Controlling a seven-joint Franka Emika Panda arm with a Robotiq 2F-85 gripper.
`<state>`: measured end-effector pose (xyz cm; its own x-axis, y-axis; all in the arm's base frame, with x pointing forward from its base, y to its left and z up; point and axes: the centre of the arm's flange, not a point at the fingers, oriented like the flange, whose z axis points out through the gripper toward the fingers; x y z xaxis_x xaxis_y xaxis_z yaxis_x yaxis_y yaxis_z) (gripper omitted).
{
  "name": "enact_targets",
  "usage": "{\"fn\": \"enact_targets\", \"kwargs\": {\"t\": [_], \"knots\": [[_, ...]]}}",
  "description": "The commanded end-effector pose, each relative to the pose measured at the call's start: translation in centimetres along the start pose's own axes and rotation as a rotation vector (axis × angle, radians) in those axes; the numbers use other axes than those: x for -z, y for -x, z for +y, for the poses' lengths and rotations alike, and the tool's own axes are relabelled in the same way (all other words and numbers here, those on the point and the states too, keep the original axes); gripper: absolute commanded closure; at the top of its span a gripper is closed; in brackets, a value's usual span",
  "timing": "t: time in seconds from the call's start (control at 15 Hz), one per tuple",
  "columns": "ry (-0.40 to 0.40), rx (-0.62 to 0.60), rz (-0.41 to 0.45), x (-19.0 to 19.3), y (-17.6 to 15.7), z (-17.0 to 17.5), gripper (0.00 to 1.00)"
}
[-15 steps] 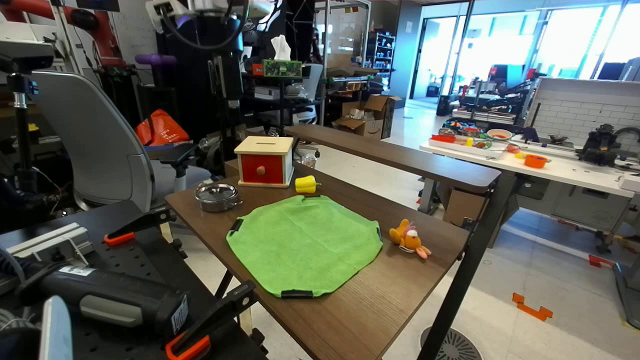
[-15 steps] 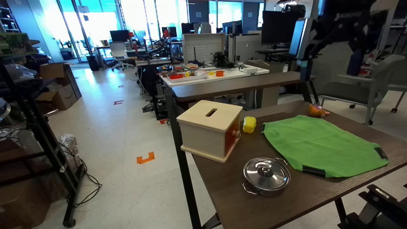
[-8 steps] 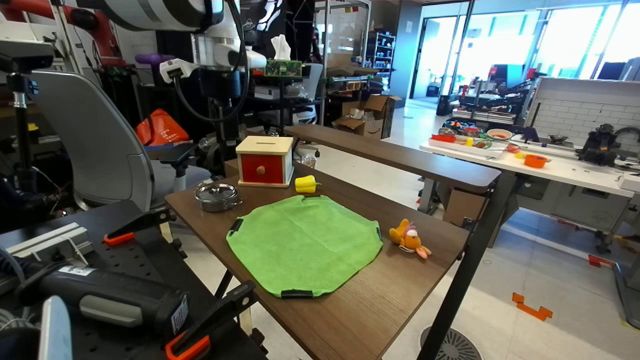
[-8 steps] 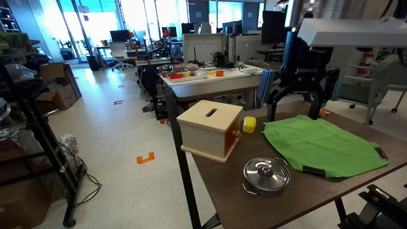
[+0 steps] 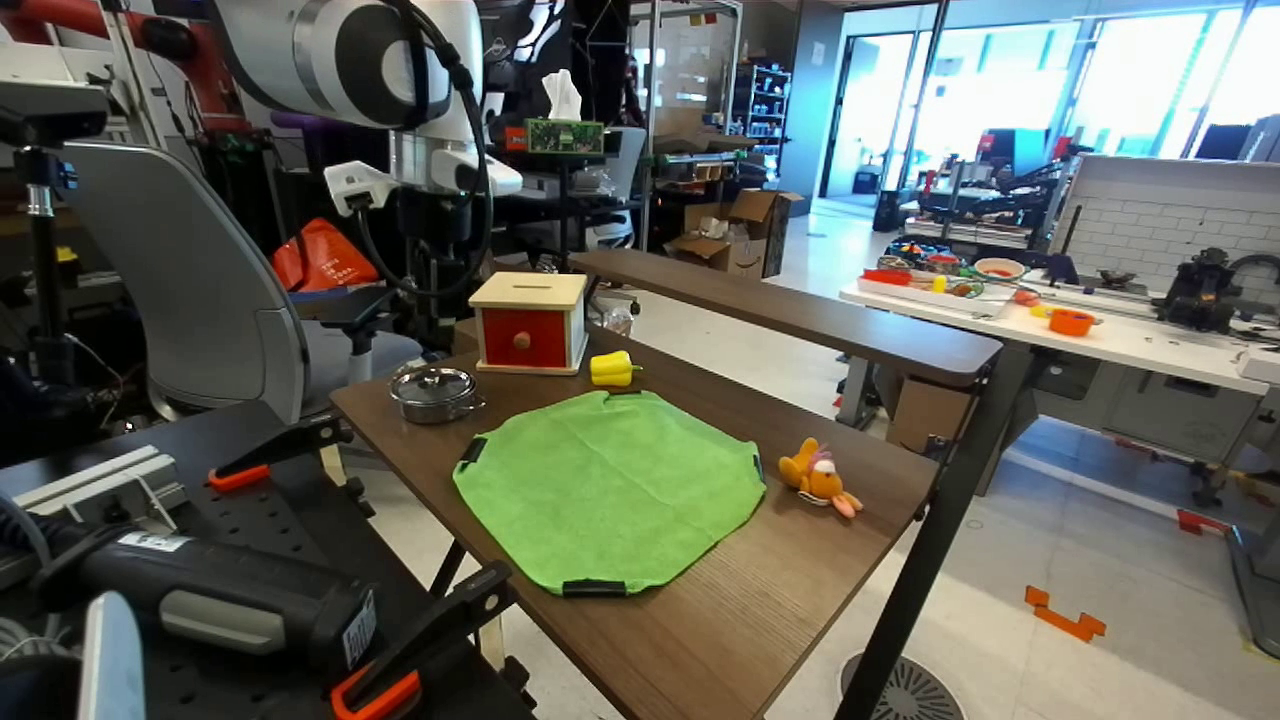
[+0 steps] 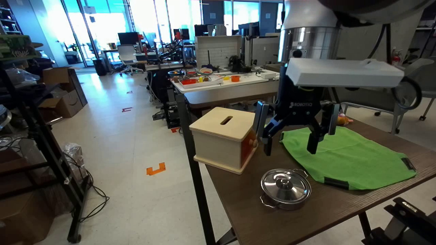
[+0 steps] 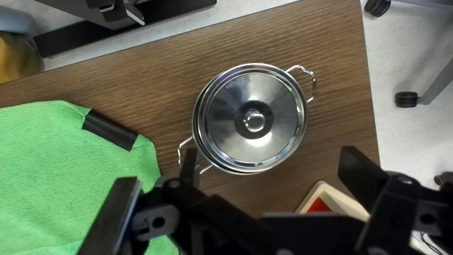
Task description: Remove the lid from the pot
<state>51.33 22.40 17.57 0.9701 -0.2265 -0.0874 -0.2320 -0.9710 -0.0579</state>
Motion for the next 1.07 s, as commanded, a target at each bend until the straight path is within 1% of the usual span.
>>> {"fn": "enact_targets", "kwargs": {"t": [0.0, 0.33, 0.6, 0.67, 0.73, 0.8, 0.87, 0.93, 1.0], "knots": [[0.017, 0.003, -0.018, -1.7, -1.4, -0.8, 0.00], [0.068, 0.005, -0.041, -4.7, -1.4, -0.8, 0.00], [0.091, 0.023, -0.058, -6.5, -0.4, -0.9, 0.00], [0.094, 0.026, -0.061, -6.7, -0.4, -0.8, 0.05], [0.096, 0.029, -0.059, -6.9, -0.3, -0.8, 0.26], [0.094, 0.028, -0.057, -6.9, -0.2, -0.8, 0.30], [0.095, 0.027, -0.057, -6.9, -0.2, -0.8, 0.31], [0.096, 0.030, -0.055, -6.9, -0.2, -0.8, 0.37], [0.097, 0.031, -0.052, -6.9, -0.2, -0.9, 0.47]]}}
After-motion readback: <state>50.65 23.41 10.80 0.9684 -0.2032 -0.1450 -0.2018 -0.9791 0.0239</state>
